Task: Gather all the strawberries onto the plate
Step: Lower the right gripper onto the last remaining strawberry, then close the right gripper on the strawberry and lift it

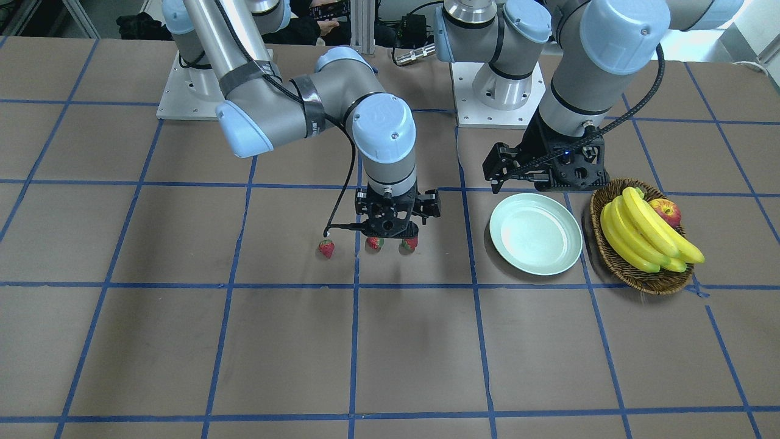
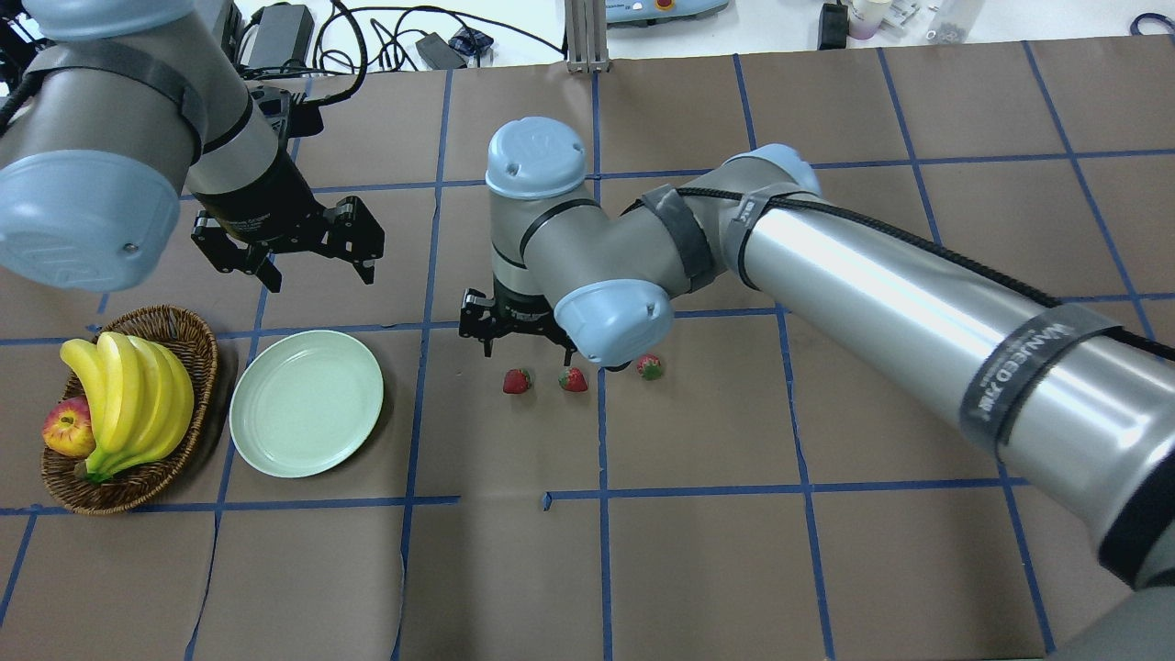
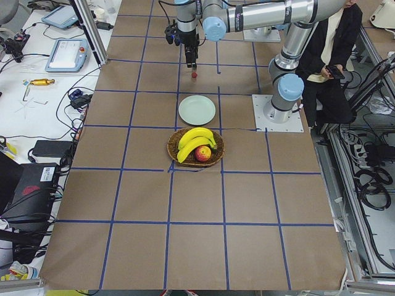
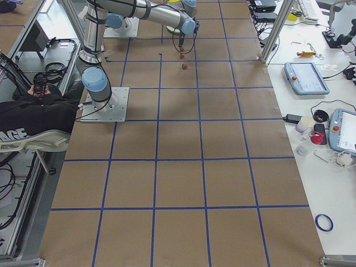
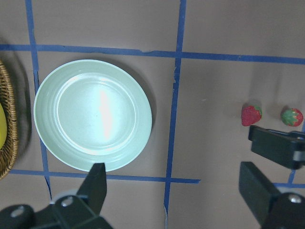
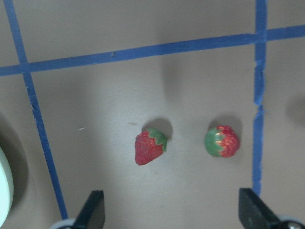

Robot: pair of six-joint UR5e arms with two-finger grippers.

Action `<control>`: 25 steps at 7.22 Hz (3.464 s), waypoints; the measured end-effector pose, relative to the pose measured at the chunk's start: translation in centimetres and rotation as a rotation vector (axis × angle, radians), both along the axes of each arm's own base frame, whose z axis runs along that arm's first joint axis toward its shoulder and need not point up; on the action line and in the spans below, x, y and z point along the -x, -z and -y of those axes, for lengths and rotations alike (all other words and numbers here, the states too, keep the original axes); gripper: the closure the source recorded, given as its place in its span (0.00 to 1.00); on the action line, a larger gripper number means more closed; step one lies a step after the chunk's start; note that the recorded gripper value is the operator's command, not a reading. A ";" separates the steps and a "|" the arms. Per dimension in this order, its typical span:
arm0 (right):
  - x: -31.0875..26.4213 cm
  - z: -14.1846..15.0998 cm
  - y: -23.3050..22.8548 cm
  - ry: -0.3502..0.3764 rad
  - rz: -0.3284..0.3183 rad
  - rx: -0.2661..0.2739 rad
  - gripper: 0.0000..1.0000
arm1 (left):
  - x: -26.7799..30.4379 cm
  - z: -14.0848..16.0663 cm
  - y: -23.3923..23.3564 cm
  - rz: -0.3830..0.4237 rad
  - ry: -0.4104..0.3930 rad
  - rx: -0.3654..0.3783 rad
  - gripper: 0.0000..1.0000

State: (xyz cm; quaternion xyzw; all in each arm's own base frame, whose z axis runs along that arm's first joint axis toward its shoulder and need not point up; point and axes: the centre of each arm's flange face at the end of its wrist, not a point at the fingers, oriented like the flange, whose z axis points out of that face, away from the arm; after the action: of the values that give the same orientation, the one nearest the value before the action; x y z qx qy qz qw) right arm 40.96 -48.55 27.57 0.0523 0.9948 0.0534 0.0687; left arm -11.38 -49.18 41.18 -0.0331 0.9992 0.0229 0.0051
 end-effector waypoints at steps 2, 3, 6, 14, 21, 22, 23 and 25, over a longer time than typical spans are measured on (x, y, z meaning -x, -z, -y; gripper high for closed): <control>6.5 3.2 -1.8 -0.050 -0.025 0.009 0.00 | 0.3 -0.1 0.1 0.000 0.007 -0.003 0.00; 8.4 4.1 -1.4 -0.100 -0.027 0.001 0.00 | 0.3 0.0 0.2 0.000 0.008 -0.003 0.00; 11.0 2.9 3.9 -0.258 -0.088 -0.077 0.00 | 0.5 0.0 0.3 -0.001 0.012 -0.007 0.00; 11.5 2.6 9.4 -0.364 -0.113 -0.124 0.10 | 0.6 -0.2 0.7 -0.001 0.014 -0.015 0.00; 11.5 2.5 10.7 -0.365 -0.112 -0.141 1.00 | 0.6 -0.3 0.9 -0.001 0.013 -0.023 0.00; 11.5 2.6 10.5 -0.365 -0.111 -0.130 1.00 | 0.6 -0.4 1.1 -0.001 0.013 -0.026 0.00; 11.4 2.8 10.2 -0.363 -0.110 -0.113 1.00 | 0.6 -0.4 1.2 -0.001 0.013 -0.028 0.00; 11.0 4.7 7.5 -0.348 -0.106 -0.049 1.00 | 0.6 -0.4 1.2 -0.001 0.013 -0.028 0.00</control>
State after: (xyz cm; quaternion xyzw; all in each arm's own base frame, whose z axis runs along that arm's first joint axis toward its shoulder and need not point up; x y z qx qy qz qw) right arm 30.01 -53.28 20.02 -0.1160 0.9895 0.0857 0.0045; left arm -11.96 -48.77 39.95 -0.0263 0.9990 0.0369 0.0050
